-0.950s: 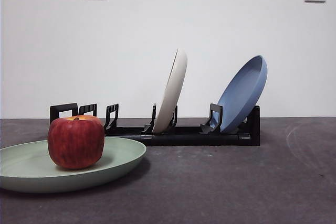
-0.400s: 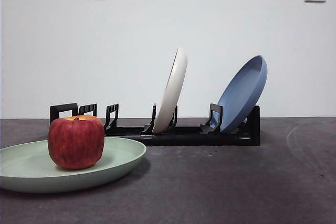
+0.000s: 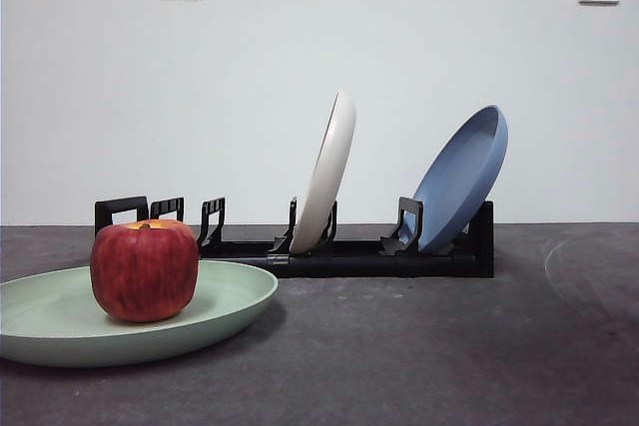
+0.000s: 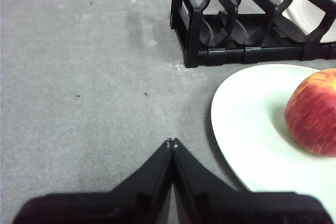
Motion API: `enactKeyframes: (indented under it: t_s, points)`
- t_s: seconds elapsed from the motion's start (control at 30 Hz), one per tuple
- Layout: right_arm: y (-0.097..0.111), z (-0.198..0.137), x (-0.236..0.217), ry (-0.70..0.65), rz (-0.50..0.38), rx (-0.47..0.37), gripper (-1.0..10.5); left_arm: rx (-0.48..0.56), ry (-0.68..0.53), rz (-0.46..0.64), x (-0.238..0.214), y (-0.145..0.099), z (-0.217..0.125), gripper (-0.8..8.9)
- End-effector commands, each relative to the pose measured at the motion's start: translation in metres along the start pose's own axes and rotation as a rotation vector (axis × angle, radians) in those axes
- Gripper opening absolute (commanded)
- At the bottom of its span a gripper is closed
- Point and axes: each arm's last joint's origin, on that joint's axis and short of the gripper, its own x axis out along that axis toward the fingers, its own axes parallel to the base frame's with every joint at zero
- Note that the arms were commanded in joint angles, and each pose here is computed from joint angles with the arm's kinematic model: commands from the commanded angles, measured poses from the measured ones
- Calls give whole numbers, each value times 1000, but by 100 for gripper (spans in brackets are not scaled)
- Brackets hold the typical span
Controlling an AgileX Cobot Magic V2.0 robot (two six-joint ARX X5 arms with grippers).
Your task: Take the green plate from the plate rack,put the plate on the table,take the apple from the table,put the apple in the plate
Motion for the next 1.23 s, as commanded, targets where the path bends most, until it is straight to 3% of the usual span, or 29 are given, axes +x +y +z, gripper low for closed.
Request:
enactKeyframes:
  t_s: [0.03, 0.4, 0.57, 1.23]
  points:
    - [-1, -7, -2, -8, -5, 29, 0, 14, -2, -1, 1, 0, -1, -4]
    - [-1, -30, -11, 161, 21, 15, 0, 14, -1, -1, 1, 0, -1, -4]
    - [1, -27, -13, 116, 106, -22, 0, 14, -1, -1, 1, 0, -1, -4]
    - [1, -27, -13, 115, 96, 2, 0, 14, -2, -1, 1, 0, -1, -4]
